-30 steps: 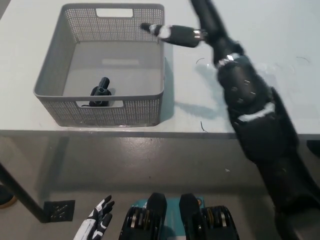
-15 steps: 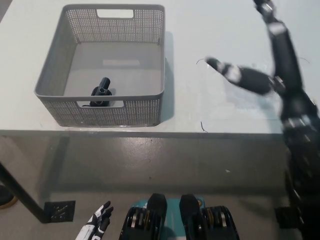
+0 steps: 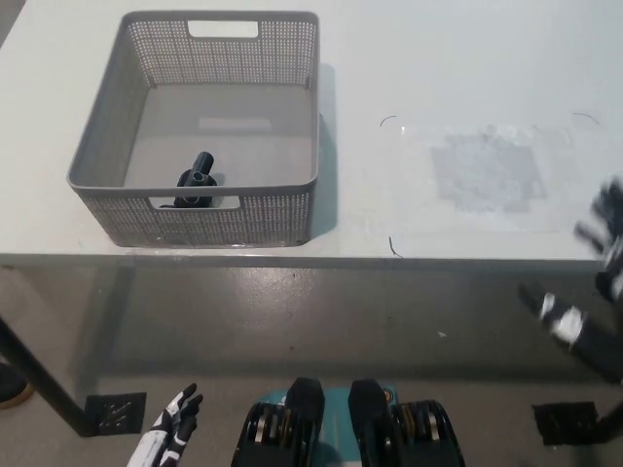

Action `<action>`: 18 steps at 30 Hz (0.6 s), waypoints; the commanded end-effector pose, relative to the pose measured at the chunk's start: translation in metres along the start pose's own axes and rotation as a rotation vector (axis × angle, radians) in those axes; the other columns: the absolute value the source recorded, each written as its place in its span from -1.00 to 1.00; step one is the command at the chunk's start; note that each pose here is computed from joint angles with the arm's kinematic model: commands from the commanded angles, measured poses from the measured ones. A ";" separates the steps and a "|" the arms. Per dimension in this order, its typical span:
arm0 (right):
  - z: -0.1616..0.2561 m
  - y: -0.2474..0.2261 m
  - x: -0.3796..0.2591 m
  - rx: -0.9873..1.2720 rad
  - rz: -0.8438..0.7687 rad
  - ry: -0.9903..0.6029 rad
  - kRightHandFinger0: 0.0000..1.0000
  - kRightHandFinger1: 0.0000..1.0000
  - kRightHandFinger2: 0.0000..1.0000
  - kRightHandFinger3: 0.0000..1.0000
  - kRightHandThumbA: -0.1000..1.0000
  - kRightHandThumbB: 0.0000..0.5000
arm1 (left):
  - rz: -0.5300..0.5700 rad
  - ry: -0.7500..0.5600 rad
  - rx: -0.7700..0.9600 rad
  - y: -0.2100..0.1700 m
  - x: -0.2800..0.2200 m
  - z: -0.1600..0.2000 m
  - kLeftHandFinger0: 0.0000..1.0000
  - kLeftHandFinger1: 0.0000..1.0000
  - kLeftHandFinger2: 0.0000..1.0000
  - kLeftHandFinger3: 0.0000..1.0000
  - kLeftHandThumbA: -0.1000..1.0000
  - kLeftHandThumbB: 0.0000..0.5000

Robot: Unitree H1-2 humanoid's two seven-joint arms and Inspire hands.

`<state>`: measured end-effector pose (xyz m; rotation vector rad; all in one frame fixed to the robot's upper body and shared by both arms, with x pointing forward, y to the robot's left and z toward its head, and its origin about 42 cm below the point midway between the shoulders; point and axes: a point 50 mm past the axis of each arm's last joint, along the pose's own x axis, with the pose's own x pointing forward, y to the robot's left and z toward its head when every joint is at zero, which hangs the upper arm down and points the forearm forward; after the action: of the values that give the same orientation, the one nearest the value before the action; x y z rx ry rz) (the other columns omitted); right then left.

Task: Use the right hand to pick up a webcam and put it into a container on the left side

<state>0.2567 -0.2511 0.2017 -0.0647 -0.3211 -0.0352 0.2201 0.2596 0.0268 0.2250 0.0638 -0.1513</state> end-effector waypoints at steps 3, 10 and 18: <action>-0.052 0.015 -0.032 0.344 0.015 0.109 0.67 0.82 1.00 1.00 0.92 -0.59 | 0.043 -0.066 -0.003 0.016 0.002 0.010 1.00 1.00 1.00 1.00 0.89 -0.98; -0.114 0.039 -0.062 0.360 0.009 0.287 0.54 0.84 1.00 1.00 0.92 -0.41 | 0.050 -0.089 -0.015 0.019 0.010 0.014 1.00 1.00 1.00 1.00 0.82 -0.99; -0.144 0.046 -0.064 0.272 0.047 0.352 0.46 0.74 1.00 1.00 0.94 -0.25 | 0.060 -0.106 -0.026 0.021 0.018 0.016 1.00 1.00 1.00 1.00 0.80 -0.99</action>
<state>0.2314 -0.2146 0.0358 0.2365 0.1345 0.0072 0.2332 0.2709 0.0355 0.2073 0.0229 -0.1037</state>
